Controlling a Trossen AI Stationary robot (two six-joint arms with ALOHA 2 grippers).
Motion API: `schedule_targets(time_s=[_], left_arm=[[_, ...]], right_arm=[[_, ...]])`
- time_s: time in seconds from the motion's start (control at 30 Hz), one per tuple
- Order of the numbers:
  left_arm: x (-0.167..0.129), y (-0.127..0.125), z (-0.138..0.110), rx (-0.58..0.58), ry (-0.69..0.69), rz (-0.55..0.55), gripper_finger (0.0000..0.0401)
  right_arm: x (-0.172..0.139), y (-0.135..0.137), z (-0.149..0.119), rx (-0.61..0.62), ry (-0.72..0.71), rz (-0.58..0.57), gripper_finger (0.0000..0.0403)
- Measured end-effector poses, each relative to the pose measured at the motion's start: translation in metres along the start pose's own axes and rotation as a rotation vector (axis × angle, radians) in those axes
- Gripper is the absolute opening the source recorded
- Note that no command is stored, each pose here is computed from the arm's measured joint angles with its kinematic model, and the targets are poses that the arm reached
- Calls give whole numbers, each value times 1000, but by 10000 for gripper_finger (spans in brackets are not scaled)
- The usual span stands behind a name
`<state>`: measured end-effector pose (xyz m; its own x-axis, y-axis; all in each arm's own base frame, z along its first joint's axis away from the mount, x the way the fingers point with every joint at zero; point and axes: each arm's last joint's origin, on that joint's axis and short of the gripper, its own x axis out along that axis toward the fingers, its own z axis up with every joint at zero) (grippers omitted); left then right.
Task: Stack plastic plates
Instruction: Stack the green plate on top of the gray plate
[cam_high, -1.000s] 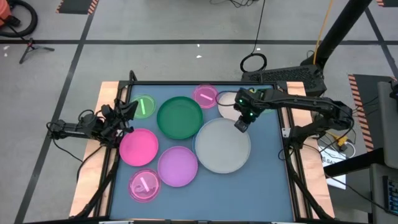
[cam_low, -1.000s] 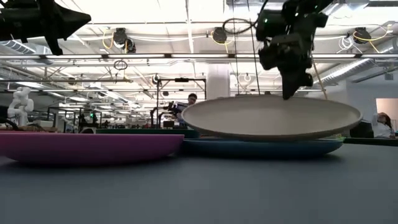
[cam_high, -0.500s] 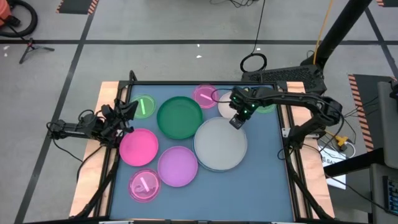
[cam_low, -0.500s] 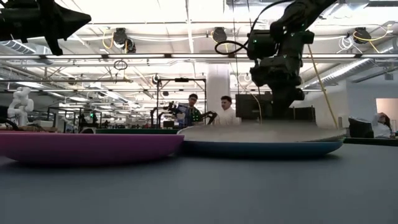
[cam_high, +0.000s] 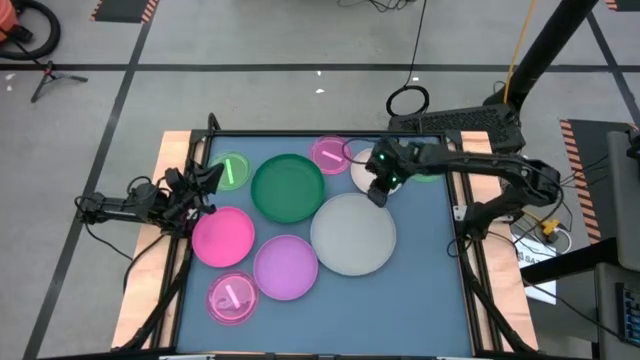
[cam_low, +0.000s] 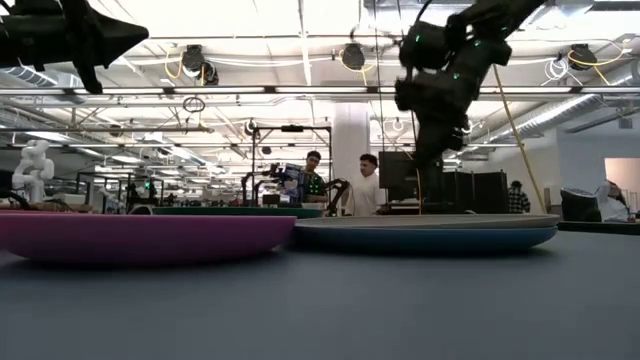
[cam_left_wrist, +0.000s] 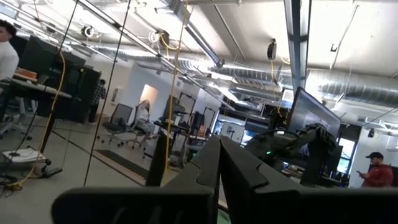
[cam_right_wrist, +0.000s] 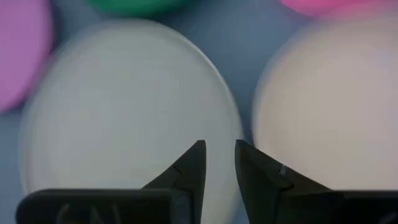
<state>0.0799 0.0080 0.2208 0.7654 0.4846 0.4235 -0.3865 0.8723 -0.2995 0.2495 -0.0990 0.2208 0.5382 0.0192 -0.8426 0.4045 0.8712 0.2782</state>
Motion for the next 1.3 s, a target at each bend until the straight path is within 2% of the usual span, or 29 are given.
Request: schedule_targets(time_s=[0.17, 0.27, 0.43, 0.57, 0.73, 0.97, 1.17, 1.3], left_arm=[[0, 0, -4, -27, 35, -8, 17], [0, -3, -7, -31, 69, -77, 17], [4, -6, -15, -82, 131, -99, 17], [9, -9, -25, -123, 193, -81, 17], [15, -13, -41, -193, 288, -42, 17], [24, -16, -58, -248, 330, 66, 17], [45, -30, -62, -218, 388, 93, 17], [67, -45, -64, -144, 445, 101, 17]], right_arm=[[3, 24, -19, -173, -246, 102, 81], [1, 35, -36, -305, -382, 141, 78], [-20, 49, -49, -526, -671, 200, 61], [-38, 53, -54, -638, -774, 189, 49], [-54, 53, -59, -627, -814, 205, 41], [-67, 52, -66, -623, -822, 211, 38], [-72, 50, -72, -621, -809, 208, 38], [-74, 49, -75, -620, -792, 206, 38]])
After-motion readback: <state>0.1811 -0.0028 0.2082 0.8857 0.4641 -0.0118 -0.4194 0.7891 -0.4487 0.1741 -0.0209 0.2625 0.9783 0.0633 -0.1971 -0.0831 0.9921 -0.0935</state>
